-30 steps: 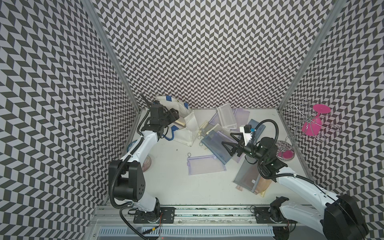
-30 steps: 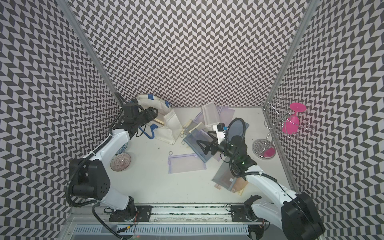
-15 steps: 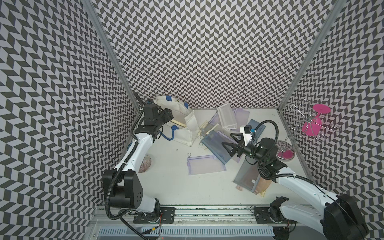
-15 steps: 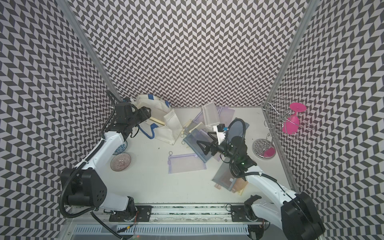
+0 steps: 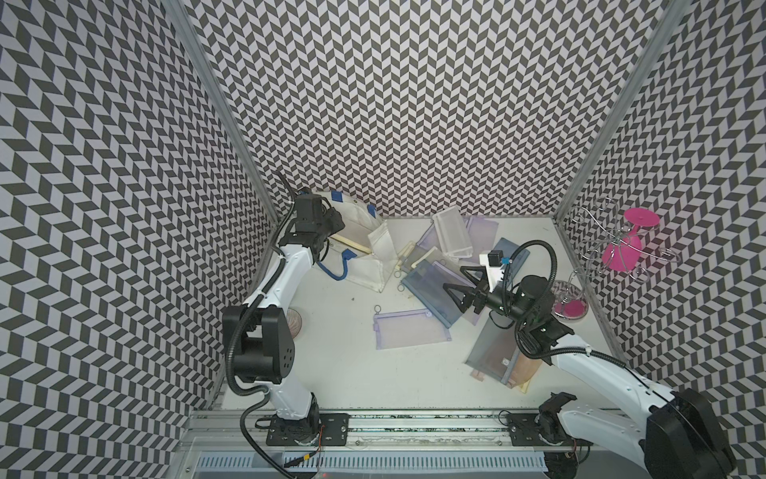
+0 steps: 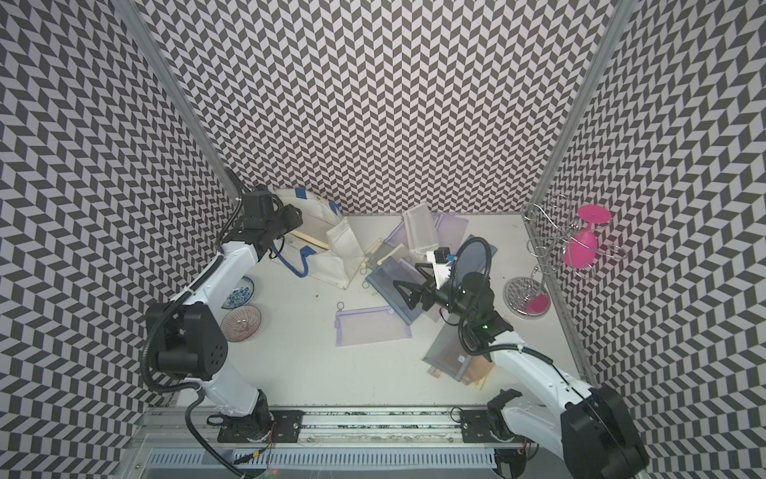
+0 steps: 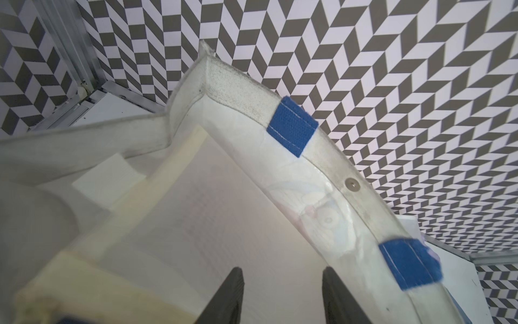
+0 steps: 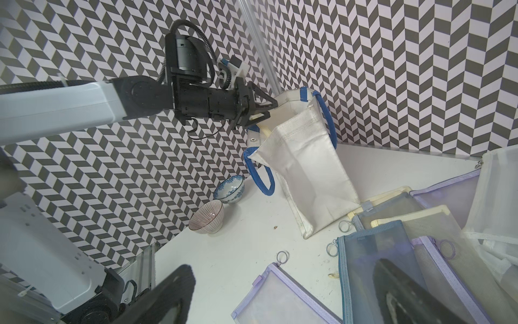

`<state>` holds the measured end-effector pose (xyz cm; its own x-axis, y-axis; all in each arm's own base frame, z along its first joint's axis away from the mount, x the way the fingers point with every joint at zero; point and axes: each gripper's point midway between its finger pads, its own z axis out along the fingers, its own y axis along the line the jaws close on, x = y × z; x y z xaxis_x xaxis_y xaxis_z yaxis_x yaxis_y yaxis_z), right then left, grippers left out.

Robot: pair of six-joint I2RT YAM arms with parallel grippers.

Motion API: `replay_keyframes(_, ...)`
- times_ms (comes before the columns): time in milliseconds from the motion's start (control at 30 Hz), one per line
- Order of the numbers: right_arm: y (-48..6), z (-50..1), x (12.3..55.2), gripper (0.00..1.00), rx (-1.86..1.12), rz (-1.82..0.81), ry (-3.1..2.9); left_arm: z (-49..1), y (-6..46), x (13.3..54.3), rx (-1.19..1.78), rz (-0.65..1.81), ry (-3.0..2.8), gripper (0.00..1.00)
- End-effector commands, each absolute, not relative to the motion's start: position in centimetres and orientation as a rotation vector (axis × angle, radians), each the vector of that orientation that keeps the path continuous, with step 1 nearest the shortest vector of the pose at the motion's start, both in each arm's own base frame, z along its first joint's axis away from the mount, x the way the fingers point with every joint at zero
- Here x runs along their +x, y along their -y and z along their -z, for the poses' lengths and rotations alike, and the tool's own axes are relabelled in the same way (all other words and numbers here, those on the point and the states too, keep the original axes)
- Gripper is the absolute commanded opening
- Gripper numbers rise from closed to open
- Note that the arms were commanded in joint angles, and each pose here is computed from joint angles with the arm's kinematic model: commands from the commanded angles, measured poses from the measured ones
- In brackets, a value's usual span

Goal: Put the pencil pouch into the canvas bag
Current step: Place the pencil pouch in the canvas bag.

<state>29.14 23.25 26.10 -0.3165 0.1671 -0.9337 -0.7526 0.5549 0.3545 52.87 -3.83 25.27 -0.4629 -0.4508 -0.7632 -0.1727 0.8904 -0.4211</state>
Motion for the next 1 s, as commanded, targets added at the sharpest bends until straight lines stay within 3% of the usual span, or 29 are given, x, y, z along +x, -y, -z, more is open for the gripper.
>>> replay_keyframes(0, -22.9, -28.0, 28.9, 1.00, -0.507, -0.995, -1.560, -23.5, 3.7, 54.4, -0.440, 0.240, -2.116, 0.49)
replay_keyframes(467, -22.8, -27.8, 29.0, 1.00, -0.503, -0.984, -1.566, -18.7, 4.6, 57.0, -0.360, 0.058, -2.248, 0.52)
replay_keyframes(667, -22.6, -27.3, 29.5, 1.00, -0.487, -0.965, -1.592, -25.0, 5.1, 55.7, -0.320, 0.048, -2.143, 0.57)
replay_keyframes(967, -22.4, -26.1, 30.6, 1.00, -0.455, -0.940, -1.654, -32.3, 6.6, 47.2, -0.241, 0.089, -1.999, 0.71)
